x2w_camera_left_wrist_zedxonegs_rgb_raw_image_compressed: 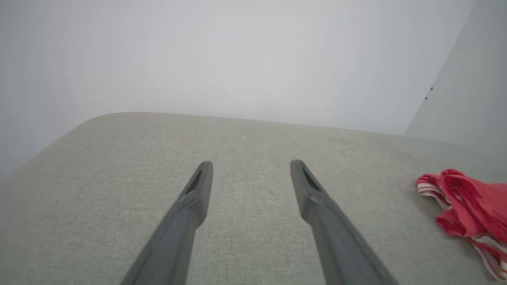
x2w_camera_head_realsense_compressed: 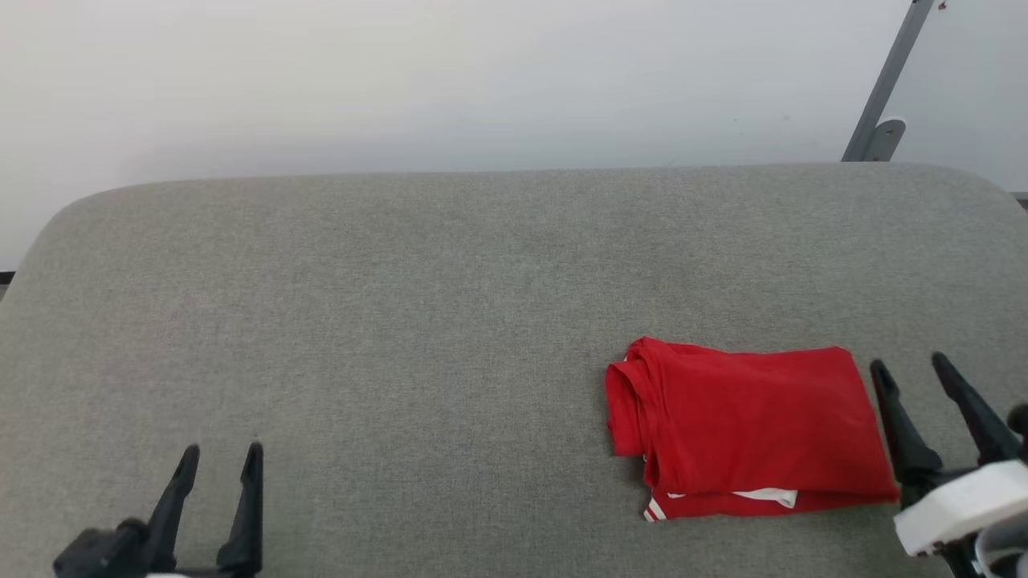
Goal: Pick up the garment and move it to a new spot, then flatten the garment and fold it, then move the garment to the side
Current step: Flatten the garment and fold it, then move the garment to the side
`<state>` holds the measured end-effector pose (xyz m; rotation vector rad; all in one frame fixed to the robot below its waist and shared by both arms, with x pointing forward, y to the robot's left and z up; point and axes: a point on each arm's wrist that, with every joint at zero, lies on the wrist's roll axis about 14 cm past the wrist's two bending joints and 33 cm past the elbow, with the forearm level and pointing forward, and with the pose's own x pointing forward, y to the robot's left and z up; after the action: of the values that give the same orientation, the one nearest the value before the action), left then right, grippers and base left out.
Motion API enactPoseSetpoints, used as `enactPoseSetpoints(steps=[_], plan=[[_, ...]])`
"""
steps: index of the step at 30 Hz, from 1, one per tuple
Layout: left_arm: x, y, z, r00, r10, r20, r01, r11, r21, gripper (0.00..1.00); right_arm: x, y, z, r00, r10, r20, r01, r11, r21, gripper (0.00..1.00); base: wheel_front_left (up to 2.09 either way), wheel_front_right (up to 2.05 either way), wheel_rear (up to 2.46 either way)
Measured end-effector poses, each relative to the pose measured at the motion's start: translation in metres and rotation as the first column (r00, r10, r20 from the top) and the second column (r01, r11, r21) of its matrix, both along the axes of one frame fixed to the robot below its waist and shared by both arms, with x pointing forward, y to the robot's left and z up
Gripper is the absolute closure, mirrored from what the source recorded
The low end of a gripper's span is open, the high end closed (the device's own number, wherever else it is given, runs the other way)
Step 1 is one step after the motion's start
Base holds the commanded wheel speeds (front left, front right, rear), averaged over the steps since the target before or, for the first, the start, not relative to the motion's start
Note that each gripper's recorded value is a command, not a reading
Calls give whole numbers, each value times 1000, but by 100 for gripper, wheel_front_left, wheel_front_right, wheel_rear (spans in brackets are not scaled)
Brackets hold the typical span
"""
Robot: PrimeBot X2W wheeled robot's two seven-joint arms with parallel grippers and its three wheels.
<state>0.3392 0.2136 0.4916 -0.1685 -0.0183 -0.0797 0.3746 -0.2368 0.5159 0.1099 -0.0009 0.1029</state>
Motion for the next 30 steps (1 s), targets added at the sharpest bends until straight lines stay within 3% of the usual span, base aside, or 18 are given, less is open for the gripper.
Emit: enactPoseSetpoints(steps=[14,19,24,30], plan=[[-18,8,-8,999,46,-27,-45,999,6,0,-16,-1,-6,998,-38,-54,39,999,13,0,0,0,0],[-6,5,-10,999,37,-30,-37,999,0,0,-11,-3,-29,983,-33,-182,33,999,-4,0,0,0,0],[21,-19,-12,999,-43,-31,43,999,-5,0,7,-11,-57,935,-14,-354,-16,997,-81,0,0,0,0],[55,-31,-19,995,-88,-44,88,996,0,0,28,-18,-94,812,-1,-583,-94,987,-132,0,0,0,0]])
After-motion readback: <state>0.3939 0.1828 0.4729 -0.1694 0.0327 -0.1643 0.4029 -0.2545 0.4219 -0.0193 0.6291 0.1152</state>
